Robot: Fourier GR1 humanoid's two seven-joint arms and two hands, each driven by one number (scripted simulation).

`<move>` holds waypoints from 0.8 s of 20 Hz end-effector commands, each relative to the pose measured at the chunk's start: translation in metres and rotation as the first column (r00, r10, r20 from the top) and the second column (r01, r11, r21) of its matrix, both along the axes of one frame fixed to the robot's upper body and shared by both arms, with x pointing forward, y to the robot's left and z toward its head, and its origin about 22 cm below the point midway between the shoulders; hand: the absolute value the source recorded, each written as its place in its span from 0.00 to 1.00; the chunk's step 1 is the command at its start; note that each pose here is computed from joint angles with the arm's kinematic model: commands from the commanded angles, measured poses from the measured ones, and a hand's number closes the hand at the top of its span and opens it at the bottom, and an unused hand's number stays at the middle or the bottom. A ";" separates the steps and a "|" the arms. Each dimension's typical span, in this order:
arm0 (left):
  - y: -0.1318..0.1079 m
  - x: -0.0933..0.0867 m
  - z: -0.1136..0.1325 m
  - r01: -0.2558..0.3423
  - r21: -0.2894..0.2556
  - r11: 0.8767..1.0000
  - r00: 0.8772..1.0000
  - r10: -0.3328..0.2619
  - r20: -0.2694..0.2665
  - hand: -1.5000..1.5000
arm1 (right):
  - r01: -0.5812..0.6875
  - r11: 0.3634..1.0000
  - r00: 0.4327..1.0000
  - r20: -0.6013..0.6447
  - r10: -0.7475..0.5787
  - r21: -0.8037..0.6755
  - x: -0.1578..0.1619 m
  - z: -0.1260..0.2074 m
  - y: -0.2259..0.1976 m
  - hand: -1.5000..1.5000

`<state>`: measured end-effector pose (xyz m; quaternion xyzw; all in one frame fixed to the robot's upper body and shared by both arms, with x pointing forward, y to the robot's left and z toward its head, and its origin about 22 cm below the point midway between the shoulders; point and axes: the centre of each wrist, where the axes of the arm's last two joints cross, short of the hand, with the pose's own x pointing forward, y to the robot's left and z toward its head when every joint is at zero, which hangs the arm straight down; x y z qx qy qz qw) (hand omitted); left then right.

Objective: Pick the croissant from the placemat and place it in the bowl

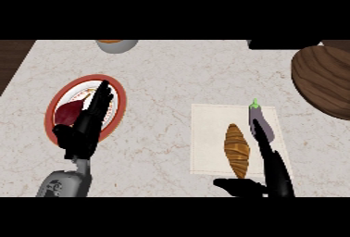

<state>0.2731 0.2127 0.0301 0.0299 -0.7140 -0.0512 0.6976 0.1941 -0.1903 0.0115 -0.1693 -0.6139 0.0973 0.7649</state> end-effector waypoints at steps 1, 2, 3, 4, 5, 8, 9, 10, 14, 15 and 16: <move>0.006 0.010 0.011 -0.022 -0.006 1.000 1.000 0.022 0.006 0.50 | 0.032 0.999 0.999 -0.016 -0.032 -0.039 0.005 -0.023 0.001 0.00; 0.002 -0.002 -0.009 0.021 -0.002 1.000 1.000 -0.021 -0.015 0.50 | 0.028 0.997 0.999 -0.039 -0.031 -0.075 0.004 -0.042 0.003 0.00; -0.010 -0.008 0.003 0.002 -0.002 1.000 1.000 -0.002 0.003 0.50 | 0.040 0.992 0.998 -0.046 -0.046 -0.122 0.007 -0.027 0.005 0.00; -0.009 0.000 0.004 -0.013 0.002 1.000 1.000 0.013 0.005 0.50 | 0.032 0.989 0.997 -0.071 -0.042 -0.146 0.006 -0.034 -0.015 0.00; 0.007 0.005 0.008 -0.005 0.012 1.000 1.000 0.005 0.009 0.50 | 0.049 0.984 0.995 -0.078 -0.063 -0.169 0.025 -0.023 -0.004 0.00; -0.001 0.003 0.005 0.006 -0.005 1.000 1.000 -0.006 -0.002 0.50 | 0.024 0.980 0.995 -0.091 -0.043 -0.198 0.011 -0.041 0.014 0.00; -0.002 0.006 -0.013 0.000 0.003 1.000 1.000 0.000 -0.004 0.50 | 0.017 0.983 0.996 -0.089 -0.034 -0.185 0.023 -0.029 -0.025 0.00; 0.001 0.012 0.008 -0.011 0.019 1.000 1.000 0.011 0.016 0.50 | 0.009 0.982 0.992 -0.123 -0.033 -0.190 0.024 -0.044 -0.020 0.00; -0.001 -0.003 0.009 0.011 -0.002 1.000 1.000 -0.011 0.016 0.50 | -0.029 0.989 0.995 -0.098 0.015 -0.147 0.039 -0.048 -0.010 0.00; 0.010 -0.013 0.008 -0.003 -0.013 1.000 1.000 0.003 0.002 0.50 | -0.070 0.982 0.995 -0.080 0.057 -0.175 0.009 -0.052 0.005 1.00; 0.004 -0.008 0.000 0.002 -0.003 1.000 1.000 -0.002 0.010 0.50 | -0.158 0.961 0.986 -0.093 0.140 -0.228 0.026 -0.055 0.007 1.00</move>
